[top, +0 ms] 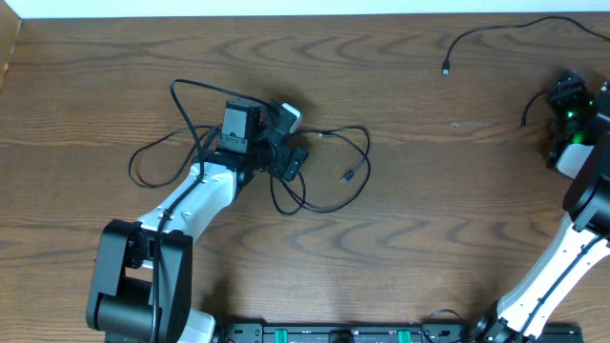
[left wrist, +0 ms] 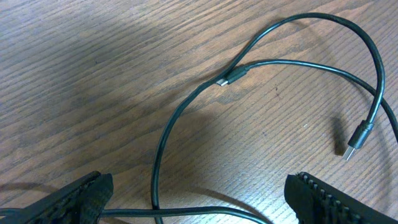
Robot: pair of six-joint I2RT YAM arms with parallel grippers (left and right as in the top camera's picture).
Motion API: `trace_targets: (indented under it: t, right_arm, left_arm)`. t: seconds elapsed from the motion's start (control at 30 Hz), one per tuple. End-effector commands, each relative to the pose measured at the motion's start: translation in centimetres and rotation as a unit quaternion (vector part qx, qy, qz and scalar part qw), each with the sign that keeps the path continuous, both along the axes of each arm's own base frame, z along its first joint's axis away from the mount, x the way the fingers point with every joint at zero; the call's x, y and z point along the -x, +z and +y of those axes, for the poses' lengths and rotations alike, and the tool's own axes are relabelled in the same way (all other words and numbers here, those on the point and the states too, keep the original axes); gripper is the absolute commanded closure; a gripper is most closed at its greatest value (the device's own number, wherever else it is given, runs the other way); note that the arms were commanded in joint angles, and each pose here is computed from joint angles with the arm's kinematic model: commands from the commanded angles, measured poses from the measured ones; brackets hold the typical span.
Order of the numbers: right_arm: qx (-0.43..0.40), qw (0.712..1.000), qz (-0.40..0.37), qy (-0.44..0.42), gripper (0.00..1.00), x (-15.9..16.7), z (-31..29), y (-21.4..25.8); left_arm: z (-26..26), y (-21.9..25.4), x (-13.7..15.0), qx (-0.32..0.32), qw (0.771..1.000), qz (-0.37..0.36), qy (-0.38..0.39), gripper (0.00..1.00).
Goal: Untangle cables
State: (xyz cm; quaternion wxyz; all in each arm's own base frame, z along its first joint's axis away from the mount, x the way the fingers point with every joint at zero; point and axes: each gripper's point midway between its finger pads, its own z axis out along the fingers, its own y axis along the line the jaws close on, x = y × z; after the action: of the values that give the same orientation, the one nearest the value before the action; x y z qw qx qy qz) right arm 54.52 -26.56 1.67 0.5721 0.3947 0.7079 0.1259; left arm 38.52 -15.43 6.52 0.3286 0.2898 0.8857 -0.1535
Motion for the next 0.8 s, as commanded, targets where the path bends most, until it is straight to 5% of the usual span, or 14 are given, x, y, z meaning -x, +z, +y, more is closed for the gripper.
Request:
trace_targets:
  t: [0.0,0.3,0.57,0.77]
  right_arm:
    - [-0.115,0.983,0.141,0.025,0.28,4.9,4.4,-14.4]
    - [-0.143,0.97,0.177,0.083,0.01,4.4,5.6,-11.7]
    - [-0.039,0.953,0.288,0.089,0.01,7.7,4.9,-2.9]
    - [0.049,0.952,0.273,0.133,0.01,7.8,6.9,5.8]
  left_arm:
    - [0.0,0.0,0.0,0.004,1.0,0.002,0.0,0.07]
    - [0.0,0.0,0.0,0.004,1.0,0.002,0.0,0.07]
    - [0.0,0.0,0.0,0.004,1.0,0.002,0.0,0.07]
    - [0.0,0.0,0.1,0.004,1.0,0.002,0.0,0.07]
